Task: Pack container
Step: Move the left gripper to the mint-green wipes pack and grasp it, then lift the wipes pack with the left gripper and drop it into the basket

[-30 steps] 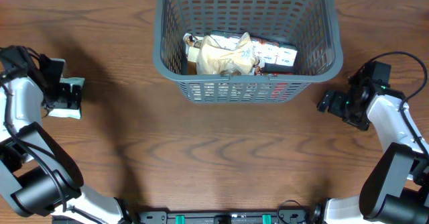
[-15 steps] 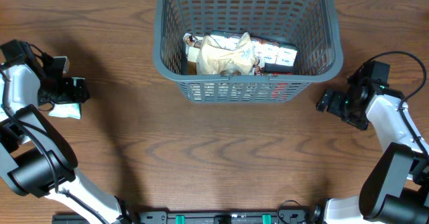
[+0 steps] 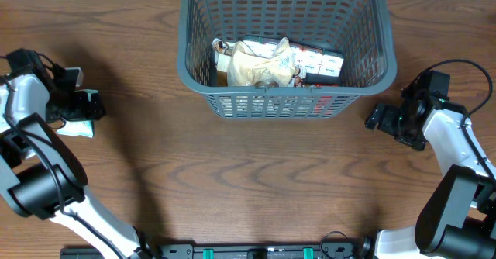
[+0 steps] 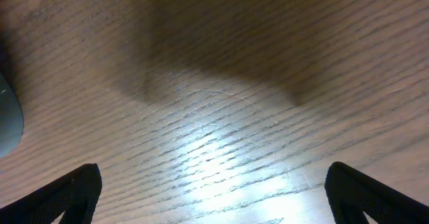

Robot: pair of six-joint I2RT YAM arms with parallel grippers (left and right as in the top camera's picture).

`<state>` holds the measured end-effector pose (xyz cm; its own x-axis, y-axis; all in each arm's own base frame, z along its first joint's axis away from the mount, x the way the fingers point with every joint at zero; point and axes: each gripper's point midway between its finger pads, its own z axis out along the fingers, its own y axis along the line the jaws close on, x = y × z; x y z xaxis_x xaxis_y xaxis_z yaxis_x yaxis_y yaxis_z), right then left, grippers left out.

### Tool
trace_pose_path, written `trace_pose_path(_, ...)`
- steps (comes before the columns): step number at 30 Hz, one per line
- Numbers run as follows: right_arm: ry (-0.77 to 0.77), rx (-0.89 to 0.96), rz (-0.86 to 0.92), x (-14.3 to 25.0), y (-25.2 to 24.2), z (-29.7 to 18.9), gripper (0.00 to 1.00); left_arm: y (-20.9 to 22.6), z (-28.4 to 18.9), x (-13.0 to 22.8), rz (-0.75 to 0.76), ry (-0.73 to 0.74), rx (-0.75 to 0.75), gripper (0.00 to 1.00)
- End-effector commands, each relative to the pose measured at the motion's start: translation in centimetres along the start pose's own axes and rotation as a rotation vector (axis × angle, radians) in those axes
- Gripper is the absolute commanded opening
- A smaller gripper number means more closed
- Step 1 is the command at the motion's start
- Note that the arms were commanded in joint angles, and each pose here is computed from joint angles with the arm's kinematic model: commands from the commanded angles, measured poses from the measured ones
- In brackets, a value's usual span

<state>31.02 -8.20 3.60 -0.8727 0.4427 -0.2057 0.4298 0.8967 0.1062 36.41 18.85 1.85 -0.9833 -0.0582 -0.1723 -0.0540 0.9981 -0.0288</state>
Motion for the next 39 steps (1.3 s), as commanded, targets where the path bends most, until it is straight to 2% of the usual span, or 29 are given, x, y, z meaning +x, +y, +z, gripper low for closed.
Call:
trace_pose_path(1, 0.006, -0.007, 0.001, 0.2, 0.6, 0.1, 0.99, 0.1, 0.6, -0.6, 0.012, -0.009, 0.008, 0.99)
trace_pose_path(11, 0.006, -0.007, 0.009, 0.2, 0.6, 0.1, 0.99, 0.3, 1.9, -0.6, 0.014, -0.002, 0.01, 0.98)
trace_pose_path(13, 0.006, -0.007, 0.009, 0.2, 0.6, 0.1, 0.99, 0.4, 1.9, -0.7, 0.014, -0.007, 0.008, 0.85)
trace_pose_path(17, 0.006, -0.007, 0.008, 0.2, 0.6, 0.1, 0.99, 0.4, 1.9, -0.9, 0.015, -0.013, 0.005, 0.67)
trace_pose_path(18, 0.006, -0.007, 0.008, 0.2, 0.6, 0.1, 0.99, 0.4, 1.9, -0.9, 0.015, -0.012, 0.005, 0.59)
trace_pose_path(22, 0.006, -0.007, 0.008, 0.2, 0.6, 0.1, 0.99, 0.4, 1.8, -0.8, 0.013, -0.009, 0.007, 0.45)
trace_pose_path(29, 0.005, -0.007, 0.004, 0.2, 0.6, 0.1, 0.99, 0.3, 1.8, -0.8, -0.115, -0.006, 0.009, 0.31)
trace_pose_path(30, 0.005, -0.006, -0.001, 0.1, 0.6, 0.1, 0.99, 0.2, 1.7, -0.7, -0.136, -0.005, 0.01, 0.25)
trace_pose_path(32, 0.003, -0.007, -0.003, 0.1, 0.6, 0.1, 0.99, -0.1, 1.3, -0.7, -0.154, -0.002, 0.012, 0.19)
trace_pose_path(39, -0.003, -0.008, -0.008, 0.0, 0.6, 0.1, 0.99, -2.0, -2.7, -2.6, -0.094, -0.083, -0.009, 0.19)
